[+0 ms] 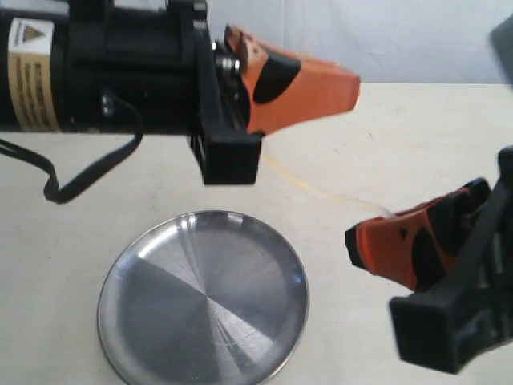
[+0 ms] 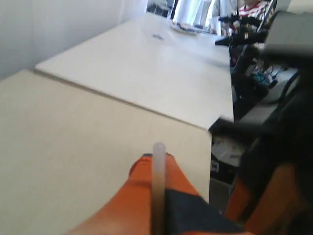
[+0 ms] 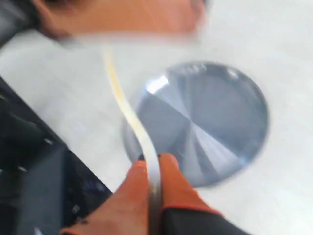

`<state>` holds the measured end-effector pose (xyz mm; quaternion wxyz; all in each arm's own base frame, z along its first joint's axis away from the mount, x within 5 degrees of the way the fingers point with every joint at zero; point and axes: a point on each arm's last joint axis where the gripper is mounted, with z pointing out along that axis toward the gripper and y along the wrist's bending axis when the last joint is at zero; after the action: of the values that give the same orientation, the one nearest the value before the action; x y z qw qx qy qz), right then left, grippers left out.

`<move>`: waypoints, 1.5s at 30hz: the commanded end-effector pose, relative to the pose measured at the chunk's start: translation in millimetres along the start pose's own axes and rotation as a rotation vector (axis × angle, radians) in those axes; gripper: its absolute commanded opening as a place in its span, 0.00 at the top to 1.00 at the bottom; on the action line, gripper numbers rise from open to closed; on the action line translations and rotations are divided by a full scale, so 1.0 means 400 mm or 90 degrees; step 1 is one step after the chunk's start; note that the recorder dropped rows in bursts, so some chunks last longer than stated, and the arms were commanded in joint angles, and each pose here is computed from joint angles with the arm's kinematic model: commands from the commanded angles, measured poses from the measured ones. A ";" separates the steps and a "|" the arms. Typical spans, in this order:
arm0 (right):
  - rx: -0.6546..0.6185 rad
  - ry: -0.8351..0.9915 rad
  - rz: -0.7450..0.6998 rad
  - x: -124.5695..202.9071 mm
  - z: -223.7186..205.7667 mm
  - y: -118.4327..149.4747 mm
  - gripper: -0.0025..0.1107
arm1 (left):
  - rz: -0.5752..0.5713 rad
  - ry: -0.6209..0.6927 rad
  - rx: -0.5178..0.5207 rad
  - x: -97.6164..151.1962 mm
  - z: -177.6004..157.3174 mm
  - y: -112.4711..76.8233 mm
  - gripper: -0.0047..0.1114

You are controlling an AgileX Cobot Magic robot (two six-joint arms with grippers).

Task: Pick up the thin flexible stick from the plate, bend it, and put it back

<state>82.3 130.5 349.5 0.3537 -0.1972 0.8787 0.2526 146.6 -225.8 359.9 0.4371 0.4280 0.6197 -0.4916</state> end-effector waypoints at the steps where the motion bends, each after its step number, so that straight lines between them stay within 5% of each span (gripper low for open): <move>1: -0.003 0.016 -0.011 -0.007 0.058 0.026 0.99 | 0.028 -0.058 0.050 -0.065 -0.006 -0.035 0.96; 10: -0.009 0.041 -0.039 -0.002 0.094 0.041 0.99 | 0.103 0.004 -0.039 -0.049 -0.006 -0.004 0.96; 33: 0.106 0.060 -0.064 0.006 0.059 -0.012 0.99 | 0.113 0.021 -0.090 -0.045 -0.008 0.015 0.96; 42: -0.059 -0.108 -0.031 -0.031 -0.038 0.007 0.99 | 0.107 0.024 -0.097 -0.040 -0.008 0.018 0.96; 45: -0.053 -0.152 -0.021 -0.037 -0.073 -0.012 0.99 | 0.099 0.037 -0.091 -0.022 -0.006 0.019 0.96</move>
<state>80.9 123.8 363.6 0.4080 -0.2065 0.8422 0.2857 158.2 -223.4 374.6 0.4972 0.4474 0.6274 -0.3987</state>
